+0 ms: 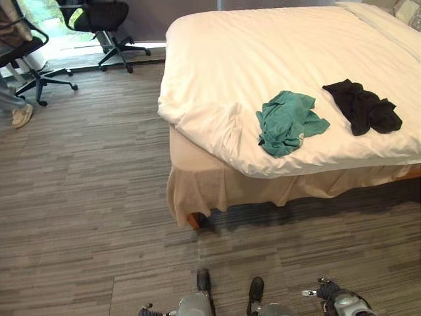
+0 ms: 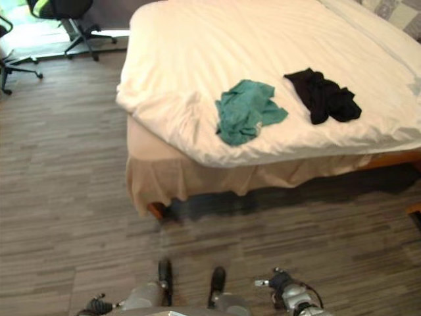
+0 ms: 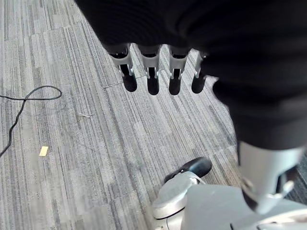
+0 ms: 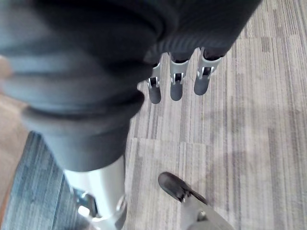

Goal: Tidy up the quilt and then pick up the clothes from the bed and put them into the laundry hamper.

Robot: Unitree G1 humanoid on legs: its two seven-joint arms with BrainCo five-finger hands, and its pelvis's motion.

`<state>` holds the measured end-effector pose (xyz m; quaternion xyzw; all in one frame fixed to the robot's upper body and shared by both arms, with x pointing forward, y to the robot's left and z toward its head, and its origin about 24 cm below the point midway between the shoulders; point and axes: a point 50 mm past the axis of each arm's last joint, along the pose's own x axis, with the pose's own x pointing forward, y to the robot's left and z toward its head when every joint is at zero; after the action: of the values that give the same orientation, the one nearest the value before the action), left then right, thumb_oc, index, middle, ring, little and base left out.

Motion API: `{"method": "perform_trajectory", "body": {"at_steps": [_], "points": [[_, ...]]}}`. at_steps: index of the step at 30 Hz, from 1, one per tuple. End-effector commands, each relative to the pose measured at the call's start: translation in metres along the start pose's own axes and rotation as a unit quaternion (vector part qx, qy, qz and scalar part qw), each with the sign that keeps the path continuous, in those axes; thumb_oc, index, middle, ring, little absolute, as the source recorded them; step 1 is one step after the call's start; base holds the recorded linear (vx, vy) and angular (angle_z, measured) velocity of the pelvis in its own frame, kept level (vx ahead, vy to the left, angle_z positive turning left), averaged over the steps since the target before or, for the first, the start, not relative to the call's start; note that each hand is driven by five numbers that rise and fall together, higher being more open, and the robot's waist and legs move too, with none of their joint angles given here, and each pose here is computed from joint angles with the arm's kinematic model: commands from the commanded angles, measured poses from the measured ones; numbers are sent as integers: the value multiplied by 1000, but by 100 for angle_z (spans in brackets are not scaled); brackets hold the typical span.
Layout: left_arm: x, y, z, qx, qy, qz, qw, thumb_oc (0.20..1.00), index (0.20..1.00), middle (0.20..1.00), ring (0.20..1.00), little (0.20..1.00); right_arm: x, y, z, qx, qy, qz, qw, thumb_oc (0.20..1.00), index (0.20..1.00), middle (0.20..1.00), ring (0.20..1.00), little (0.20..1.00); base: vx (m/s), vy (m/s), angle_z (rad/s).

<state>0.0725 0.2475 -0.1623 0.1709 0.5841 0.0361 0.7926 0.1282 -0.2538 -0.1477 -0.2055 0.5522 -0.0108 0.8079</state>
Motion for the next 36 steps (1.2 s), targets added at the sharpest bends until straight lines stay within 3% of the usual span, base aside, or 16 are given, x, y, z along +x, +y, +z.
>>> {"method": "perform_trajectory", "body": {"at_steps": [1, 6, 12, 14, 17, 18, 19, 20, 21, 22, 23, 24, 26, 32, 33, 36], "points": [[1, 3, 2, 17, 7, 12, 1000, 1000, 1000, 1000, 1000, 1000, -4, 5, -29, 14, 33, 0, 999, 1000, 1000, 1000, 1000, 1000, 172, 169, -20], [3, 24, 26, 7, -32, 38, 999, 1000, 1000, 1000, 1000, 1000, -3, 28, -13, 34, 7, 25, 999, 1000, 1000, 1000, 1000, 1000, 268, 96, -28], [1, 50, 52, -99, -99, 86, 986, 1000, 1000, 1000, 1000, 1000, -5, 29, -19, 36, 8, 28, 999, 1000, 1000, 1000, 1000, 1000, 188, -99, 49], [-13, 87, 85, -179, -207, 152, 950, 1000, 1000, 1000, 1000, 1000, -6, 24, -22, 45, -5, 16, 999, 1000, 1000, 1000, 1000, 1000, 183, -123, 6], [-49, 137, 125, -192, -346, 243, 885, 1000, 1000, 1000, 1000, 1000, -8, 20, -30, 48, -10, 4, 999, 1000, 1000, 1000, 1000, 1000, 102, -83, 14], [-49, 137, 125, -192, -346, 244, 885, 1000, 1000, 1000, 1000, 1000, -8, 20, -30, 48, -11, 4, 999, 1000, 1000, 1000, 1000, 1000, 86, -86, 7], [-86, 165, 152, -204, -445, 295, 820, 1000, 1000, 1000, 1000, 1000, -10, 18, -35, 46, -13, 0, 999, 1000, 1000, 1000, 1000, 1000, 42, -55, 2], [-86, 166, 152, -204, -445, 296, 821, 1000, 1000, 1000, 1000, 1000, -10, 18, -35, 46, -13, 0, 999, 1000, 1000, 1000, 1000, 1000, 85, -113, 1], [-125, 191, 173, -189, -517, 359, 754, 1000, 1000, 1000, 1000, 1000, -10, 16, -37, 43, -12, -3, 999, 1000, 1000, 1000, 1000, 1000, 32, -81, 2], [-140, 203, 183, -175, -536, 390, 728, 1000, 1000, 1000, 1000, 1000, -10, 15, -38, 37, -11, -1, 999, 1000, 1000, 1000, 1000, 1000, 28, -81, 5], [-141, 203, 183, -175, -536, 391, 727, 1000, 1000, 1000, 1000, 1000, -10, 15, -37, 37, -12, -1, 999, 1000, 1000, 1000, 1000, 1000, -12, -43, 0], [-167, 215, 202, -153, -575, 419, 686, 1000, 1000, 1000, 1000, 1000, -9, 12, -36, 28, -13, -1, 1000, 1000, 1000, 1000, 1000, 1000, -34, -33, -2], [-190, 226, 227, -120, -601, 437, 659, 1000, 1000, 1000, 1000, 1000, -8, 6, -30, 18, -16, -6, 1000, 1000, 1000, 1000, 1000, 1000, -34, -20, -11], [-229, 236, 287, 17, -615, 472, 632, 1000, 1000, 1000, 1000, 1000, -5, -7, -15, 0, -33, -18, 999, 1000, 1000, 1000, 1000, 1000, -76, -5, -18], [-235, 236, 312, 103, -592, 484, 636, 1000, 1000, 1000, 1000, 1000, -5, -13, -10, -2, -42, -25, 999, 1000, 1000, 1000, 1000, 1000, -72, 11, -22], [-240, 239, 336, 200, -541, 507, 641, 1000, 1000, 1000, 1000, 1000, -5, -19, -9, 9, -44, -33, 998, 1000, 1000, 1000, 1000, 1000, -74, 16, -19]]}}
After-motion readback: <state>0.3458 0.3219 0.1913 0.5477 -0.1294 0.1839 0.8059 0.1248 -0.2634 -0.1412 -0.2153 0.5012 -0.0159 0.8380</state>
